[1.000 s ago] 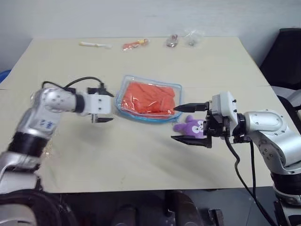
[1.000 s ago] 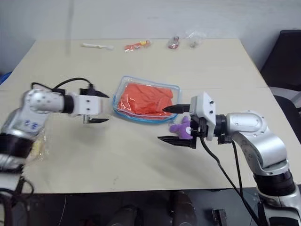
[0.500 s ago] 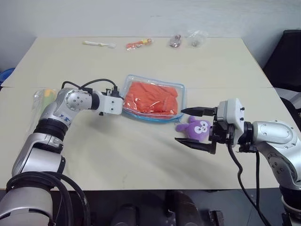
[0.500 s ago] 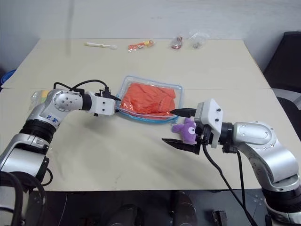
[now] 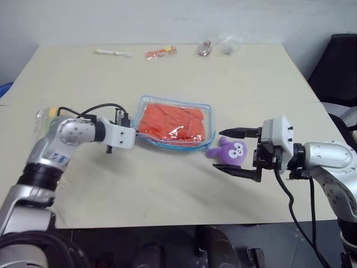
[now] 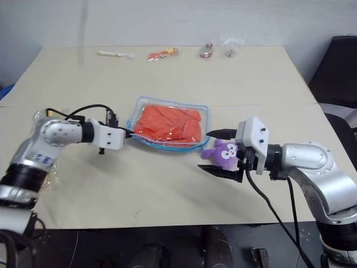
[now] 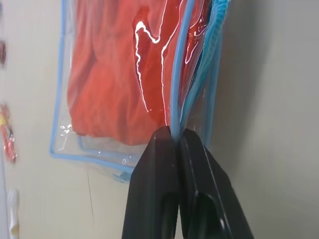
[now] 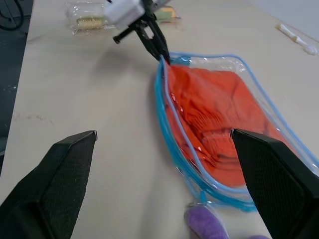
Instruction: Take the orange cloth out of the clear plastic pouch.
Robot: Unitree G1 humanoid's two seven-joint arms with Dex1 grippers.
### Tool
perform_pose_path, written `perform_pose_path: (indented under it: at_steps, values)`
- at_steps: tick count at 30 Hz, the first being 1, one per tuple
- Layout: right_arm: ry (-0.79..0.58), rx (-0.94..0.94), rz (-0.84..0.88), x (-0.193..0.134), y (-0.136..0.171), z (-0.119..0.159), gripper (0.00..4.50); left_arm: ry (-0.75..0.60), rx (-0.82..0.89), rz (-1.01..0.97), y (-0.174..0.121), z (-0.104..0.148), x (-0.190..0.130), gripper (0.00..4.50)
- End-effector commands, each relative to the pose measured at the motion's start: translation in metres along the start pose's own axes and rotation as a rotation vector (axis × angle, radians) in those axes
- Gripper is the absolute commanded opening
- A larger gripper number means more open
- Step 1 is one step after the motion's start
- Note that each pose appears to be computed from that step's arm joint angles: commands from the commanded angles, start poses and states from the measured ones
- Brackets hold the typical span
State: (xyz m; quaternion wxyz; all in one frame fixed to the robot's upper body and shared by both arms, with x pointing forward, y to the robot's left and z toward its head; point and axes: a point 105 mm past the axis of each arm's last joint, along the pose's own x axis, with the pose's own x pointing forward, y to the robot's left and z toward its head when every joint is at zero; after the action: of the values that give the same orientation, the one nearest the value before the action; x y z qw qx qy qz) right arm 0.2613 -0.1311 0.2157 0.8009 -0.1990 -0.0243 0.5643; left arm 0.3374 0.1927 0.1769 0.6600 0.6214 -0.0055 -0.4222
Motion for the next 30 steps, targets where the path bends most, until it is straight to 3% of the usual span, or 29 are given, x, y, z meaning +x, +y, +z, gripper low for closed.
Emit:
perform_pose_path:
  at_steps: [1, 7, 10, 15, 19, 22, 30]
  values:
    - [0.037, -0.039, -0.038, -0.019, -0.01, -0.001, 4.5, 0.05, 0.026, 0.074, 0.002, 0.012, -0.034, 0.02]
    - [0.058, -0.027, -0.013, -0.029, -0.012, -0.003, 4.5, 0.072, -0.087, 0.081, -0.028, 0.029, -0.054, 0.02]
    - [0.053, -0.018, 0.018, -0.027, -0.008, -0.003, 4.5, 0.055, -0.014, 0.12, -0.031, 0.032, -0.057, 0.02]
    - [0.043, -0.02, 0.036, -0.021, -0.008, -0.004, 4.5, 0.026, 0.107, 0.169, -0.029, 0.018, -0.055, 0.02]
    - [0.038, -0.026, 0.044, -0.019, -0.009, -0.002, 4.5, -0.008, 0.272, 0.129, -0.044, 0.008, -0.054, 0.02]
    - [0.039, -0.029, 0.047, -0.018, -0.009, -0.002, 4.5, -0.001, 0.272, 0.099, -0.053, -0.004, -0.055, 0.02]
    - [0.044, -0.032, 0.057, -0.017, -0.005, -0.001, 4.5, -0.028, 0.205, 0.118, -0.056, -0.005, -0.051, 0.02]
